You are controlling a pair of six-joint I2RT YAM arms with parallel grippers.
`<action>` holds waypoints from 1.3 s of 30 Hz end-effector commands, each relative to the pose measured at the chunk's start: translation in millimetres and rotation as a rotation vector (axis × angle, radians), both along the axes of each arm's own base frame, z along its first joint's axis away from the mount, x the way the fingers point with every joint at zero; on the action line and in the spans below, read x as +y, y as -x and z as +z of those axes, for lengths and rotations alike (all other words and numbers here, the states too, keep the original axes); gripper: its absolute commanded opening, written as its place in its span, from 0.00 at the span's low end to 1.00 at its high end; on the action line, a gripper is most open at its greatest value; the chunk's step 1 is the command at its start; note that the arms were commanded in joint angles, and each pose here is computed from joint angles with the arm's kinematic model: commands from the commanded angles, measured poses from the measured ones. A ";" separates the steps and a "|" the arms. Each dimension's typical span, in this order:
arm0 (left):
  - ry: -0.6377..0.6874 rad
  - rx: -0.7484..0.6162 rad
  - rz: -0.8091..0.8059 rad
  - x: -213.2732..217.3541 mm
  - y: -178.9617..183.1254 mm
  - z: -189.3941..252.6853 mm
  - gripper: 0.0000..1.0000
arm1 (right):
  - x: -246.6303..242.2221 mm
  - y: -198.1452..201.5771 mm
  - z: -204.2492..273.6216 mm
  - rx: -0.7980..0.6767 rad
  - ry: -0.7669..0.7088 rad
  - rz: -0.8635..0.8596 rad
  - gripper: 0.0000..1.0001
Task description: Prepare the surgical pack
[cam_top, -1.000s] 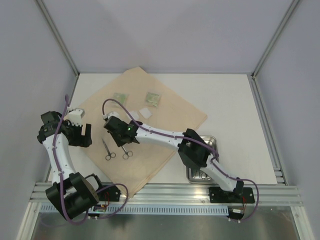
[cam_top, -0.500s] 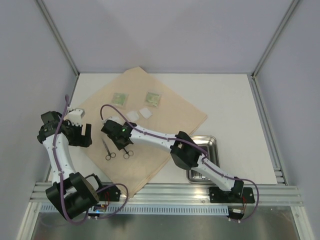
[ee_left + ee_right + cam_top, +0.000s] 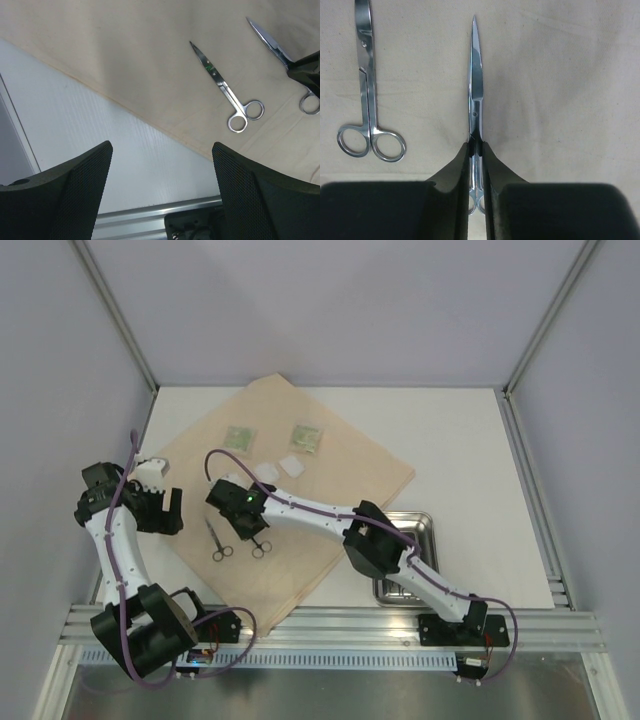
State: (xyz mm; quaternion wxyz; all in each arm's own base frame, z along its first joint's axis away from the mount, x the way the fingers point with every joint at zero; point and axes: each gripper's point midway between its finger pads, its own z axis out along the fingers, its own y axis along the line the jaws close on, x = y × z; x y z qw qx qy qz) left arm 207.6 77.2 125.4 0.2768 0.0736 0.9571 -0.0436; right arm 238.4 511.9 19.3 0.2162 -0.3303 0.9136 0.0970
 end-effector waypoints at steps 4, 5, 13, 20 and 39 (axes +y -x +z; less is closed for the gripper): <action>-0.022 -0.036 -0.009 5.5 -6.5 10.2 0.91 | -48.2 25.4 -13.0 0.090 0.172 0.026 0.01; -0.019 -0.035 -0.009 4.9 -6.8 9.9 0.91 | -45.3 24.2 -6.0 0.082 0.154 0.030 0.00; -0.025 -0.038 -0.014 4.7 -5.3 11.3 0.91 | -30.6 16.9 36.2 0.013 -0.008 -0.005 0.01; -0.026 -0.041 -0.013 4.8 -5.6 12.1 0.91 | -42.8 8.2 43.9 -0.016 -0.007 -0.040 0.00; -0.047 -0.036 -0.015 8.1 -4.1 10.0 0.91 | -50.6 6.5 20.2 0.070 -0.059 -0.070 0.01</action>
